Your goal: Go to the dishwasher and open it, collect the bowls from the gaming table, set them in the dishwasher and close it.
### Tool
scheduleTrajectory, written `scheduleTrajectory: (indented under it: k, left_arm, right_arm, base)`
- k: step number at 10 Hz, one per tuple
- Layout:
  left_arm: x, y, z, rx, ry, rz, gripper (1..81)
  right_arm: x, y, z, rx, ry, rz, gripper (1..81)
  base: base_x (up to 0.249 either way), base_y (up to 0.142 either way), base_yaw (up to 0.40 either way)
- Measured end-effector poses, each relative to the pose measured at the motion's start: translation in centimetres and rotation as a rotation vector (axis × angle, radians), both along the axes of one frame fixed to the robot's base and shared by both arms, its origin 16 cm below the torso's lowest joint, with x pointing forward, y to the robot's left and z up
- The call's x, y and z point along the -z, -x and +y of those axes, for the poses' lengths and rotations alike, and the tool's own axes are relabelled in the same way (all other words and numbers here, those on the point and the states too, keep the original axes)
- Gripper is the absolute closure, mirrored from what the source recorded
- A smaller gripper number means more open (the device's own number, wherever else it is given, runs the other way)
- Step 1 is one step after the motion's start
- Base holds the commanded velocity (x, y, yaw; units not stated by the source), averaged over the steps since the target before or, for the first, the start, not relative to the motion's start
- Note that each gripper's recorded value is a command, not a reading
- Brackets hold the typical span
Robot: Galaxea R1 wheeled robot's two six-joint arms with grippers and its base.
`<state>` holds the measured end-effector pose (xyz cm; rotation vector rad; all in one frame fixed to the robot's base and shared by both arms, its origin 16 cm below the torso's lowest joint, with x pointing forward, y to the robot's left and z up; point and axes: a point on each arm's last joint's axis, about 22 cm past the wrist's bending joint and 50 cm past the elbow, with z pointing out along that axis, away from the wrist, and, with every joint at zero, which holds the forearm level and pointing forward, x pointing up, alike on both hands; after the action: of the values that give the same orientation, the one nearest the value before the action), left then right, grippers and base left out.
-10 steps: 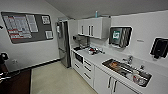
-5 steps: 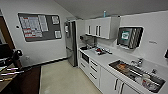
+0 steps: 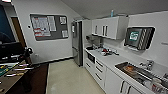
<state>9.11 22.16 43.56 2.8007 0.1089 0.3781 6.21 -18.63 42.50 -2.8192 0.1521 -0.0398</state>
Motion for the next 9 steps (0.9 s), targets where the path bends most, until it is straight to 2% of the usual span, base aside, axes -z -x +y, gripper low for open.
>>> scheduleTrajectory:
  k: [9]
  left_arm:
    - [0.0,-0.02,0.04,-0.001,0.0,-0.001,1.0]
  right_arm:
    - [0.06,0.0,-0.33,0.004,0.007,-0.006,1.0]
  base:
    - [0.0,0.0,0.199]
